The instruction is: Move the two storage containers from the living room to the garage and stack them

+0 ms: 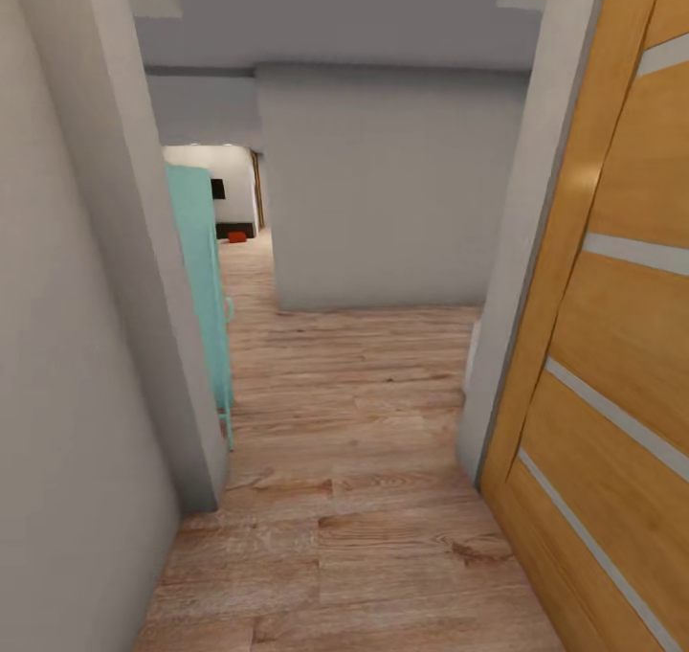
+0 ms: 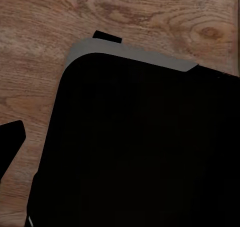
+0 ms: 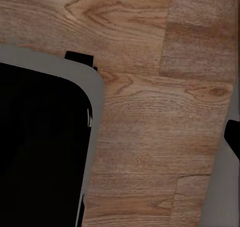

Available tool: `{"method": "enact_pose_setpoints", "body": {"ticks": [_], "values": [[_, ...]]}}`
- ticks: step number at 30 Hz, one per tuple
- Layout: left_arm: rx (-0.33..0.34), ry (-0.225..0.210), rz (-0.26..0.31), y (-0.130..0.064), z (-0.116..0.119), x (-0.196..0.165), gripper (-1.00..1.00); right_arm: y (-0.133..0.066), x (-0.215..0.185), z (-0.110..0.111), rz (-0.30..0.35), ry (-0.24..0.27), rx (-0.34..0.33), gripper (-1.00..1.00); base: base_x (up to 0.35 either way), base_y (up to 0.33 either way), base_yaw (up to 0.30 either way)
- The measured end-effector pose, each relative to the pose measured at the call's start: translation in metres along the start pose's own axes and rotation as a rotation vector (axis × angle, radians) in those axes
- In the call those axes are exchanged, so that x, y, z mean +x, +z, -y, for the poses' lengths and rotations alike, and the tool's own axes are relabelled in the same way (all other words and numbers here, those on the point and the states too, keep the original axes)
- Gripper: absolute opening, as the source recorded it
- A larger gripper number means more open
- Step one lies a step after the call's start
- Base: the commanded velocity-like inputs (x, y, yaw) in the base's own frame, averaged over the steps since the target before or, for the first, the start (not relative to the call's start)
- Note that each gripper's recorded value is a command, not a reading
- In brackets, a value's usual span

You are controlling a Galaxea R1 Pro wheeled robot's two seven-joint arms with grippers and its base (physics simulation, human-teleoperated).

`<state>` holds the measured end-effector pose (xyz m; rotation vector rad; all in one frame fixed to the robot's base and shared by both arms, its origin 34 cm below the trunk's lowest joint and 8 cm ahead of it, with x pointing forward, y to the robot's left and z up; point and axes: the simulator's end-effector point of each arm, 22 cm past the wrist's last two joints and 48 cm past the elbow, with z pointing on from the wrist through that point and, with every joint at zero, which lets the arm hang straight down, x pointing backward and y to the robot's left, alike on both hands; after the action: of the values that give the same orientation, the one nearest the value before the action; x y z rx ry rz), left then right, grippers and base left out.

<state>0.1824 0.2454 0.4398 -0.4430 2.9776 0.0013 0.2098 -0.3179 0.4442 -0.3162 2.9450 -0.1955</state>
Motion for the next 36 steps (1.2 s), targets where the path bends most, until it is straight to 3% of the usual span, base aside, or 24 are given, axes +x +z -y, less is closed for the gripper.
{"method": "enact_pose_setpoints", "body": {"ticks": [24, 30, 36], "values": [[-0.001, 0.001, -0.046, 0.000, -0.001, 0.010, 1.00, 0.000, 0.001, 0.000, -0.004, 0.006, 0.001, 1.00, 0.324, 0.000, 0.000], [0.000, 0.004, -0.101, -0.001, -0.001, 0.022, 1.00, 0.000, 0.001, 0.000, -0.003, 0.003, 0.000, 1.00, 0.324, 0.000, 0.000], [0.000, 0.004, -0.108, -0.001, -0.001, 0.023, 1.00, 0.000, 0.001, 0.000, -0.003, 0.005, 0.000, 1.00, 0.324, 0.000, 0.000]]}}
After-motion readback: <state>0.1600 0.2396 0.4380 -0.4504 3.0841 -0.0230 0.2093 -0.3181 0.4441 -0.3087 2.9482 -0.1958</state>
